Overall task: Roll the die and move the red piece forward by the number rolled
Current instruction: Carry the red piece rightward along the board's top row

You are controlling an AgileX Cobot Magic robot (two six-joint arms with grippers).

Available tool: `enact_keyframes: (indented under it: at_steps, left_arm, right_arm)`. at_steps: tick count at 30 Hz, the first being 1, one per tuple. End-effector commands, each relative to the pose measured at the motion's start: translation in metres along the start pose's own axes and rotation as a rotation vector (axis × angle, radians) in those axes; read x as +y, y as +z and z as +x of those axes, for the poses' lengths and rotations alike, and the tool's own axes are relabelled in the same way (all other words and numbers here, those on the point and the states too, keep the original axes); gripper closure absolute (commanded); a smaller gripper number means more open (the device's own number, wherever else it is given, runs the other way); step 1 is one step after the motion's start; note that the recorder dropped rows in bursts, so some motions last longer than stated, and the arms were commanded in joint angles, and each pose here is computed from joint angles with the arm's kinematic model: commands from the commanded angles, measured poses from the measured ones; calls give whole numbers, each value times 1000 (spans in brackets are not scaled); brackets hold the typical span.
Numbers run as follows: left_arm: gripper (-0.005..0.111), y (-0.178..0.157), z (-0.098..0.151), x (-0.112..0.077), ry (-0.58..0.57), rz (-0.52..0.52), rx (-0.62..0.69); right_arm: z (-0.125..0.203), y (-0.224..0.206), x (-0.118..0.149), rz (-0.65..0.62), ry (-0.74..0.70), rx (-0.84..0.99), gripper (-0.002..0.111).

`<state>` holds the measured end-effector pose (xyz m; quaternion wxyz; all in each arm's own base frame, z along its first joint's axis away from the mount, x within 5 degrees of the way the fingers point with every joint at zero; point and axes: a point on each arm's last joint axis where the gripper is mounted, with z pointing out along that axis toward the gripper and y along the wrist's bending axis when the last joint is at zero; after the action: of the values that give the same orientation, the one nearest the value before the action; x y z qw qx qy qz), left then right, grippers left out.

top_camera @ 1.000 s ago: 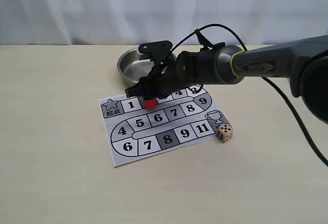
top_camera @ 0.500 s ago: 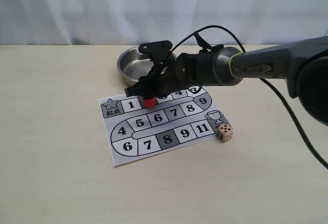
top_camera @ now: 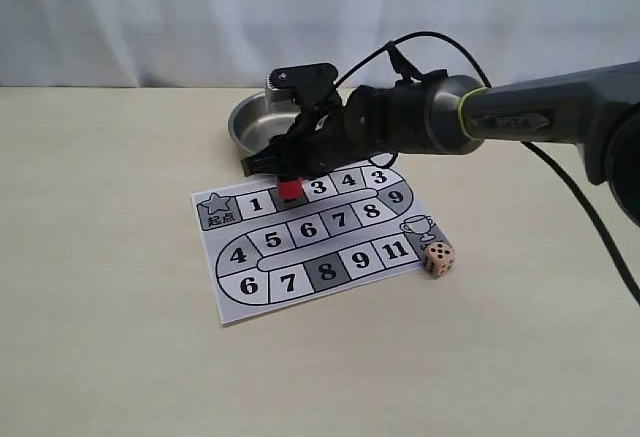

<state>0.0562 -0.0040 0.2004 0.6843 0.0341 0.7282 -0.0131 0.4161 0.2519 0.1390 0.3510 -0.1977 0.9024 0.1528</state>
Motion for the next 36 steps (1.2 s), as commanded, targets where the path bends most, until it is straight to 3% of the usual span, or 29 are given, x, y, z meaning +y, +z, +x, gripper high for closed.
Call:
enact_keyframes:
  at_steps: [1,9,18,27,36]
  left_arm:
    - [107,0,0,0,-7,1,-8]
    - [107,0,0,0,-7,1,-8]
    - [107,0,0,0,-7,1,-8]
    - [107,0,0,0,-7,1,-8]
    - [107,0,0,0,-7,1,-8]
  right_arm:
    - [-2,-7,-4,6,-26,20,104]
    - [-2,-11,-5,17,-98,49,104]
    - [-11,-31,-21,57,-35,-61,104]
    - [42,-40,-34,148,5,-346,104]
    - [65,-15,-33,84,-37,-340,104]
